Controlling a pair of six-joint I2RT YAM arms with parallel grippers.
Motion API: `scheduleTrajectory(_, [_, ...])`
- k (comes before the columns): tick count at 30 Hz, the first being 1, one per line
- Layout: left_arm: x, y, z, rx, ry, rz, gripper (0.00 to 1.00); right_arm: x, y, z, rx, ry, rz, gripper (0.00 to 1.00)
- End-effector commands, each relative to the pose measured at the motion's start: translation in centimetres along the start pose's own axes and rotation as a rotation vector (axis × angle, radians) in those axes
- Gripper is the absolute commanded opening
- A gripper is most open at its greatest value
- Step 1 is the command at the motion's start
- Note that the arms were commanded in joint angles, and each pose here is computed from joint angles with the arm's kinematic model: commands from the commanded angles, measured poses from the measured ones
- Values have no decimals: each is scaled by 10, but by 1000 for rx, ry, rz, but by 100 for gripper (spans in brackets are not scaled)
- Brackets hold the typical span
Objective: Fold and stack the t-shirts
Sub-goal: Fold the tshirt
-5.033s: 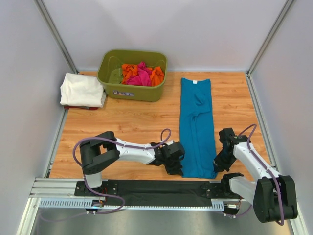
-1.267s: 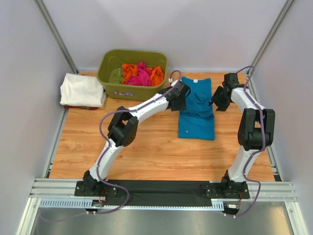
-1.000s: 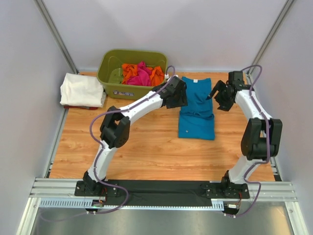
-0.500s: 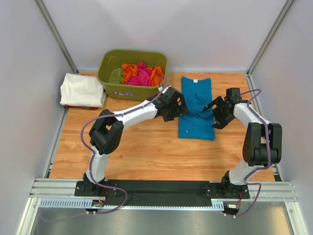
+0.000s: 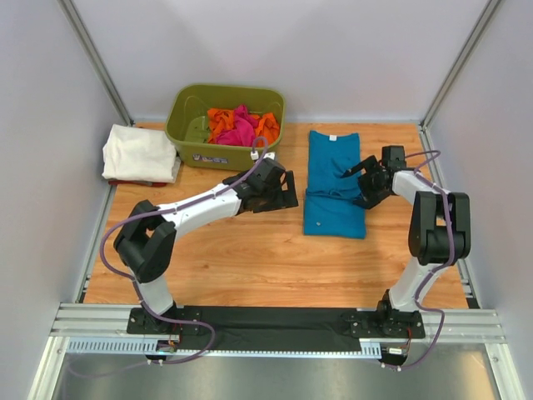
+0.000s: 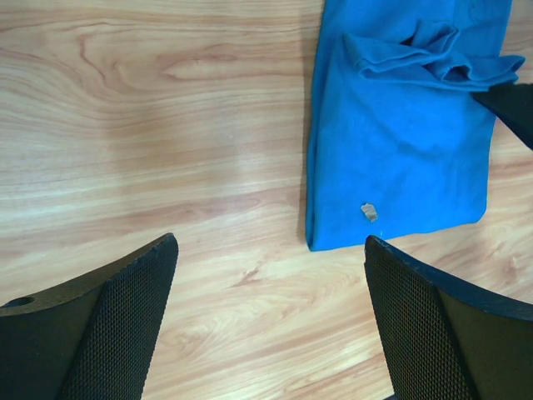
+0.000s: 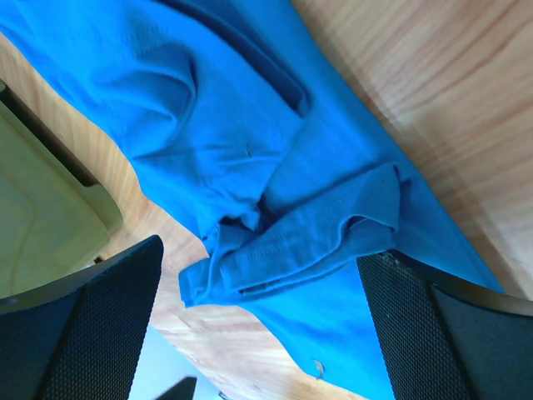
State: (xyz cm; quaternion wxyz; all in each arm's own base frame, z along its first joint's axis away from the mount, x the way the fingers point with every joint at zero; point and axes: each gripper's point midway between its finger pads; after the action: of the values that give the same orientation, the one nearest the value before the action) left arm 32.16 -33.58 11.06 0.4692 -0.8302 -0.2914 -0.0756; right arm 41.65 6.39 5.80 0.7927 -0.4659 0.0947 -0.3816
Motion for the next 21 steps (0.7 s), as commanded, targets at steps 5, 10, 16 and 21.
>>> scheduleTrajectory(5, [22,-18,-4,-32,63,-63,99,48,12,39,78,14,-109,100])
scheduleTrajectory(10, [18,-14,-7,-44,78,-37,99,81,14,68,125,1,-162,100])
scheduleTrajectory(16, [17,-7,-12,-71,121,-24,99,99,17,77,120,-61,-191,99])
scheduleTrajectory(21, [25,-1,-47,-187,167,-24,98,98,-31,100,183,-282,-262,92])
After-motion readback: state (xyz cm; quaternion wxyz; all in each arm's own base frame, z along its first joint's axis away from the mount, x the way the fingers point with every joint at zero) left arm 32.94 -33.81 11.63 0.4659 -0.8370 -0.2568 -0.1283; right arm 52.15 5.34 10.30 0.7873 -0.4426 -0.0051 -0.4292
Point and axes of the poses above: each gripper's point midway between its finger pads, its own y axis out along the fingers, its own z axis along the line the jaws close on, x = y × z, and after that the axes turned 15 degrees about -y, right-handed
